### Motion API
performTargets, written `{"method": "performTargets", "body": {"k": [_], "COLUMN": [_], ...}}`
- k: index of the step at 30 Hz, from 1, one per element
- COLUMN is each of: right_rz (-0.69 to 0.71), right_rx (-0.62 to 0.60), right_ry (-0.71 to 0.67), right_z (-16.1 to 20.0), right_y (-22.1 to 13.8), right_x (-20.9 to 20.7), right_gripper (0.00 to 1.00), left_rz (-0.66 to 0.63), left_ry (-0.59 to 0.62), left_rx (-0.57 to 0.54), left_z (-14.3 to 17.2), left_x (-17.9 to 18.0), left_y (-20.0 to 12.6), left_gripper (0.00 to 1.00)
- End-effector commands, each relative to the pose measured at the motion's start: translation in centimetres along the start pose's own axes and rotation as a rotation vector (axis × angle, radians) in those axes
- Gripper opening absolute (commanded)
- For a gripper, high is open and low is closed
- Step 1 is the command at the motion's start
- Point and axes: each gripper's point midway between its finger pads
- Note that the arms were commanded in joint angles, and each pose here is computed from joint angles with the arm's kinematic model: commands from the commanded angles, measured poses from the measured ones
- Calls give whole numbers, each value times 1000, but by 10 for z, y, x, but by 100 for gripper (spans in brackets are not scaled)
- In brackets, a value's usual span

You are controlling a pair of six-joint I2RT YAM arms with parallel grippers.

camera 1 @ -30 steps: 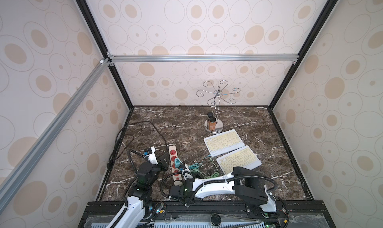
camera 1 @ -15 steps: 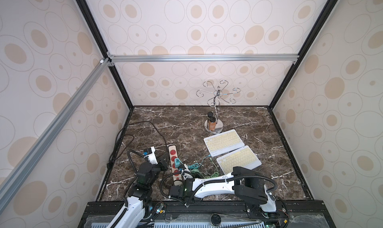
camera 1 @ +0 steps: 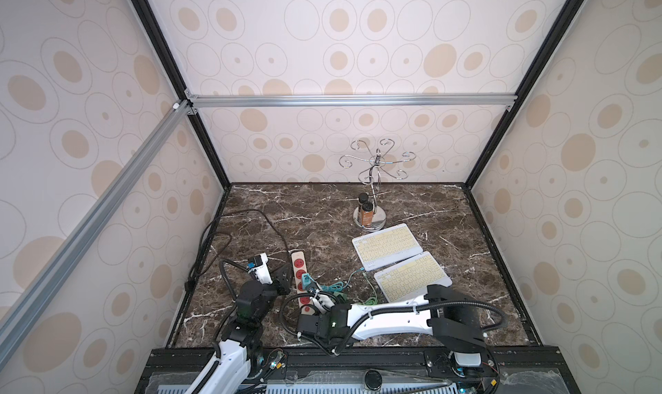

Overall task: Unplug the wireless keyboard
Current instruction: Place the plug at the center of the board.

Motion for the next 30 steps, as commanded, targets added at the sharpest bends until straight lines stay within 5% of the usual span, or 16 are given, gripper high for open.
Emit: {"method": "performTargets", "body": {"k": [1, 8, 12, 21, 30], "right_rz": [-130, -242, -215, -91, -24], "right_rx": [4, -41, -95, -88, 32], "right_ry": [14, 60, 118, 280, 260], "right_z": [-4, -17, -35, -53, -26], "right_y": [-18, -44, -43, 1, 48], "right_x": [9, 4, -14, -63, -59], "right_gripper": [65, 65, 53, 44, 40], "left_rz": [-1, -1, 3, -2, -1], "left_ry": [-6, -7, -8, -5, -3], "left_rx": [-6, -8, -8, -12, -16], "left_z": [-1, -1, -1, -2, -2], "left_x": [0, 0, -1, 1, 0], "left_y": [-1, -1, -1, -2, -2], "left_gripper": [27, 27, 27, 27, 27]}}
Point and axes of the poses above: each gripper's point midway between its finger pads, its own y axis out along the fingers, its own x axis along the line the jaws close on, z = x × y, and after that the axes turned 6 degrees about y, right-handed
